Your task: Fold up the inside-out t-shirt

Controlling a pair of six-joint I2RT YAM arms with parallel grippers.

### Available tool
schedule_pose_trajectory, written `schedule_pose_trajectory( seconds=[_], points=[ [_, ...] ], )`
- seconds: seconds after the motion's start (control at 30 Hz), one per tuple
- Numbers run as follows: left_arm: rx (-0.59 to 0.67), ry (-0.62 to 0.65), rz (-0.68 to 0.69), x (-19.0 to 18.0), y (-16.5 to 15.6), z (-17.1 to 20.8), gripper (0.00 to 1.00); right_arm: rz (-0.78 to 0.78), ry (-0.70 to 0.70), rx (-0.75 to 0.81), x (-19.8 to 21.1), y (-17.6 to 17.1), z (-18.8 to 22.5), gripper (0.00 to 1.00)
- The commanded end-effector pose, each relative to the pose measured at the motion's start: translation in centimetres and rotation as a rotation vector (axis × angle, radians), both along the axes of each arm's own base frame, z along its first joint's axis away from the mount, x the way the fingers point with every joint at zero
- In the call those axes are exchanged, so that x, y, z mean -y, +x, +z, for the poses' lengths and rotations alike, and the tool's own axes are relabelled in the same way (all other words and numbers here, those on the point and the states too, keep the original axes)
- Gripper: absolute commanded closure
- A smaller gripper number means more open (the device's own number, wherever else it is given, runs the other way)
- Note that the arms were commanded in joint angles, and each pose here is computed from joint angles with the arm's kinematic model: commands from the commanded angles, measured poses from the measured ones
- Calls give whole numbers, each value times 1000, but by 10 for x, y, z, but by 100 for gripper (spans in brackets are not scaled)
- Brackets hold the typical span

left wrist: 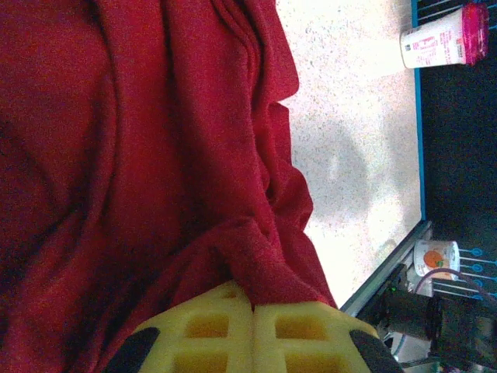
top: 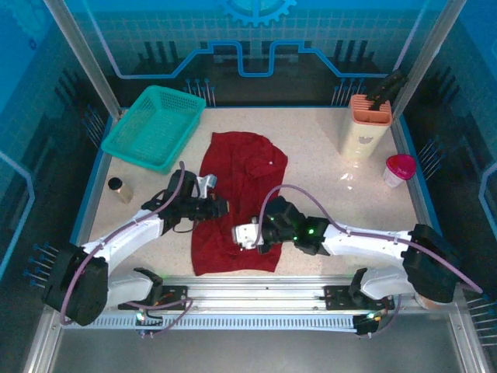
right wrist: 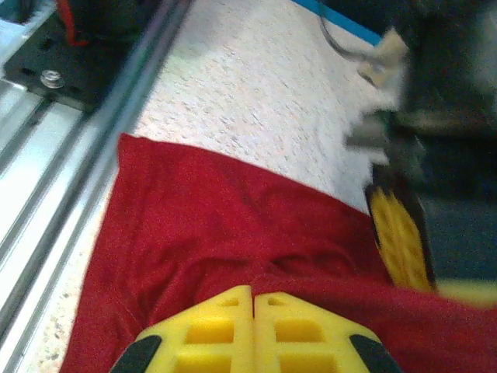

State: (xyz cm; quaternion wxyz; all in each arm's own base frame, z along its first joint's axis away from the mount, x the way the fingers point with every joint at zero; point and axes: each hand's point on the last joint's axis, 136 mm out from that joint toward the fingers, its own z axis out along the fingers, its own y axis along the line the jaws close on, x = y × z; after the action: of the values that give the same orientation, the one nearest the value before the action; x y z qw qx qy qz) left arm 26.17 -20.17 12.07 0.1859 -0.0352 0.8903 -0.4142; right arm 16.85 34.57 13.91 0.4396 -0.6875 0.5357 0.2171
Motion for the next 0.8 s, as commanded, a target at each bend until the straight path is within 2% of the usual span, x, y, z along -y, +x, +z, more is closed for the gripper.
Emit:
schedule_pose_trajectory(
  seconds=[0.0, 0.07, 0.13, 0.2, 0.27, 0.33, 0.4, 0.53, 0.67, 0.77],
  points=[
    [20, -75, -1, -1, -8, 18, 100, -206, 0, -260, 37, 24, -29, 100],
    [20, -116, 10, -2, -16, 26, 100, -317, -18, -334, 55, 39, -47, 87],
    [6, -184, 12, 0, -26, 35, 100, -463, 60, -345, 66, 57, -47, 77],
    [-15, -241, 6, 2, -37, 44, 100, -447, 189, -285, 61, 57, -28, 73],
    [-46, -263, 30, -1, -46, 45, 100, -382, 229, -149, 56, 51, -10, 73],
    [-65, -281, 53, -3, -51, 44, 100, -260, 163, 22, 47, 37, 2, 72],
    [-87, -276, 60, -5, -55, 40, 100, -80, 25, 173, 36, 11, 4, 72],
    [-160, -259, 59, -4, -60, 33, 100, 109, -46, 339, 4, -22, 5, 71],
    [-212, -243, 58, -3, -61, 26, 100, 186, -173, 388, -18, -26, -16, 70],
    [-254, -249, 38, 1, -63, 26, 100, 114, -249, 366, -24, -2, -28, 63]
  ],
)
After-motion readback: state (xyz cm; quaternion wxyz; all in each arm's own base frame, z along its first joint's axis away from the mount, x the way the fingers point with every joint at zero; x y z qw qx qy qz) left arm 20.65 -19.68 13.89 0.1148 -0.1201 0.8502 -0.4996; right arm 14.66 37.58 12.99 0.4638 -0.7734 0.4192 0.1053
